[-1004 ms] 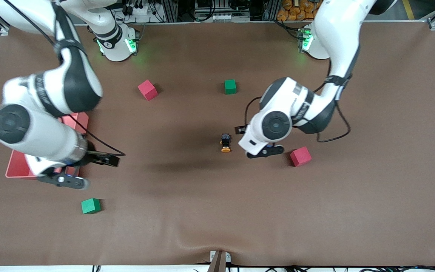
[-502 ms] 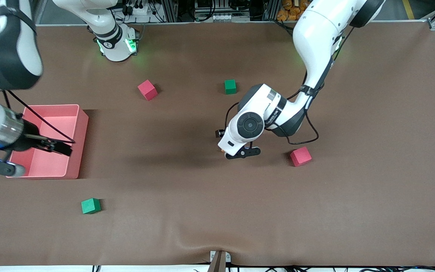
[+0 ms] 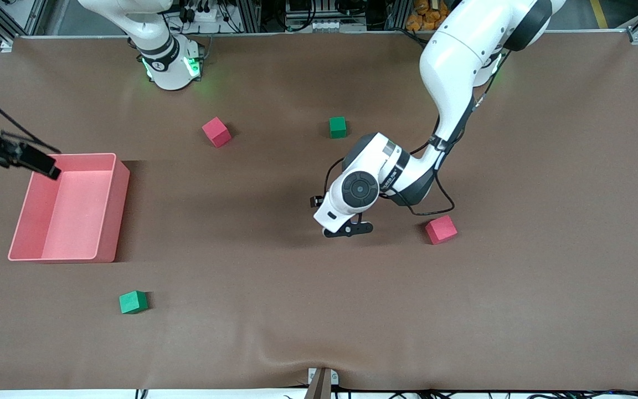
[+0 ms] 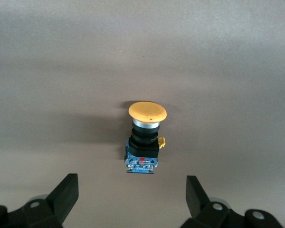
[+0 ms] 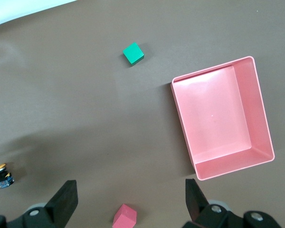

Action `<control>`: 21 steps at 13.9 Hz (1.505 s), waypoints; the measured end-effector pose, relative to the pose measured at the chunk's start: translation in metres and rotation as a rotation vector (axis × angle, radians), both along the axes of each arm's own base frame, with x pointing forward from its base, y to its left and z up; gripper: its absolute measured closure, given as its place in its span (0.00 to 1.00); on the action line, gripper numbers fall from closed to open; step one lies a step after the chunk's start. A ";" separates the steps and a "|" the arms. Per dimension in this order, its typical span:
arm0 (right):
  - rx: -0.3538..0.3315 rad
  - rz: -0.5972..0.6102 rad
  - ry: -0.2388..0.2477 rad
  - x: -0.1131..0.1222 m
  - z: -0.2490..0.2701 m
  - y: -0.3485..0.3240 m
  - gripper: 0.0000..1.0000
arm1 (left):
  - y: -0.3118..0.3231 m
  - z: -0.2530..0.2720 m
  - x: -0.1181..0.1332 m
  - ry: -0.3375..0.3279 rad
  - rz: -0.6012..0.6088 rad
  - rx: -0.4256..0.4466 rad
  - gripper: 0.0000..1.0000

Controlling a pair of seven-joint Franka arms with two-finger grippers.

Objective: Place and upright button with both arms

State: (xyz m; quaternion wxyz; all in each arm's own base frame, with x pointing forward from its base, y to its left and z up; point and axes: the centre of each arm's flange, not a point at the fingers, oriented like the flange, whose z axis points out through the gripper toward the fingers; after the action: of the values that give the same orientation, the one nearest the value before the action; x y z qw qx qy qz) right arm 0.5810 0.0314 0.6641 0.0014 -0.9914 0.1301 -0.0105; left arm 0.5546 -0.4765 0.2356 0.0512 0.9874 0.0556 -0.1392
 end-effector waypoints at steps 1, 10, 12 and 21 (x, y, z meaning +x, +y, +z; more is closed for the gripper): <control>0.002 0.000 -0.017 -0.010 0.003 0.001 0.00 | -0.002 -0.006 -0.002 0.001 -0.004 0.000 0.00; -0.005 0.072 -0.070 -0.040 -0.008 0.004 0.00 | -0.004 -0.051 -0.011 0.033 -0.044 0.012 0.11; -0.007 0.116 -0.070 -0.040 -0.008 0.004 0.00 | -0.004 -0.054 -0.010 0.033 -0.045 0.011 0.13; -0.014 0.255 -0.050 -0.042 -0.008 0.004 0.00 | -0.007 -0.059 -0.009 0.034 -0.047 -0.044 0.28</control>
State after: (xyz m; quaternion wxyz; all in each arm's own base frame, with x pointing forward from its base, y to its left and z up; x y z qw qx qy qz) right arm 0.5389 0.0350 0.6556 -0.0011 -0.9994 0.0029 -0.0356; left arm 0.5459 -0.4837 0.1771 0.0688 0.9845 0.0304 -0.1584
